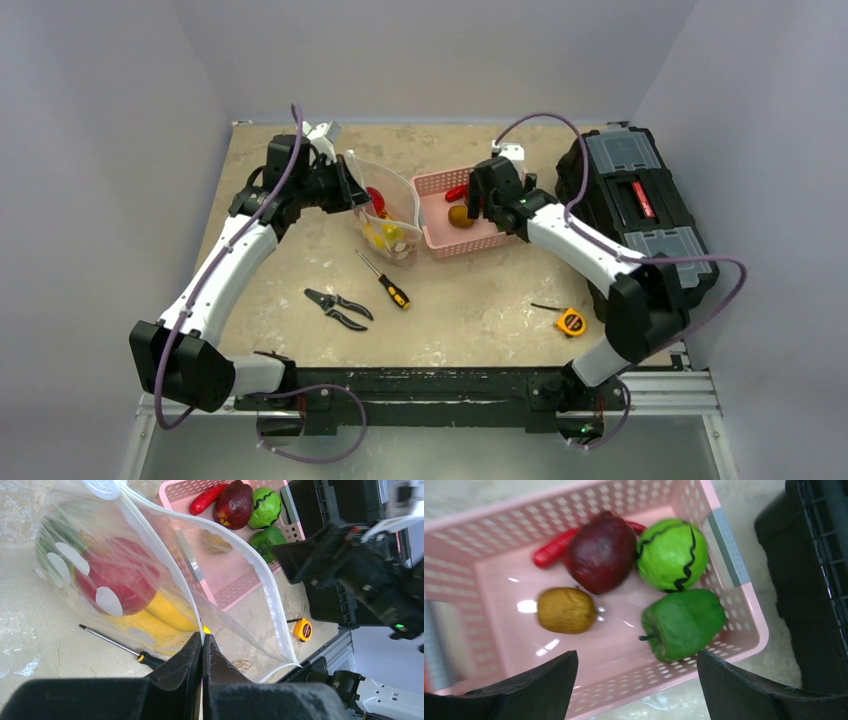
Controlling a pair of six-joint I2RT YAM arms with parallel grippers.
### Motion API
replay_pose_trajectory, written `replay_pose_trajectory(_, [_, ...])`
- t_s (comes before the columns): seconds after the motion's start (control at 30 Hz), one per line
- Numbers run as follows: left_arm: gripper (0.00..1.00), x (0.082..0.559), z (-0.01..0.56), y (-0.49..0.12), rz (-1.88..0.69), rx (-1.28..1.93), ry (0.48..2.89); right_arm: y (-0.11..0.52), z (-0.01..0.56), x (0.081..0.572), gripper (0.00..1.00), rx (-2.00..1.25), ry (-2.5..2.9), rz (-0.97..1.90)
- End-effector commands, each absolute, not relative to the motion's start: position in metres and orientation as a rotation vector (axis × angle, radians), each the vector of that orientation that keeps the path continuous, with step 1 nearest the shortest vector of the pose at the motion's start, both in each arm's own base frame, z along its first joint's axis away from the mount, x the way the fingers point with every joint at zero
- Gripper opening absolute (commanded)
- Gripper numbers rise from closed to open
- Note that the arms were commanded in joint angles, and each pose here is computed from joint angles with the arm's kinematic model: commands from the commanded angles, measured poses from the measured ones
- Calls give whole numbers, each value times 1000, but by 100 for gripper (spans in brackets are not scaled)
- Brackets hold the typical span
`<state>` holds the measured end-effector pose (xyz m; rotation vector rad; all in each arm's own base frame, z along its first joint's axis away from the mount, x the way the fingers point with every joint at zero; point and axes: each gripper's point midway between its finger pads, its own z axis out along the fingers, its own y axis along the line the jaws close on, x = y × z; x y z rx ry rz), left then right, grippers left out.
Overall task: Place the food in the zip-top bag and seal the zipper
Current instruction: Pick up the fake vegetable from the bin.
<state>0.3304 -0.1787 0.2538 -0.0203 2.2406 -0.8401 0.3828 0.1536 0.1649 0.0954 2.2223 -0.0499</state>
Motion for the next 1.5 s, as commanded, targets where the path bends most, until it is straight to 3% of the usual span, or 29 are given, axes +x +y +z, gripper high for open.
replay_pose_trajectory(0.0, [0,335,275,-184,-874,18,2165,124,143,385,88,75,2259,-336])
replay_pose_trajectory(0.37, [0,336,273,-185,-883,16,2173,104,101,392,88,38,2289,-587])
replay_pose_trajectory(1.1, [0,336,272,-187,-891,21,2181,102,49,411,94,-19,2316,-782])
replay_pose_trajectory(1.27, [0,336,272,-187,-893,21,2182,99,51,412,88,-10,2302,-816])
replay_pose_trajectory(1.47, [0,336,272,-187,-895,23,2181,114,72,416,67,-17,2271,-703])
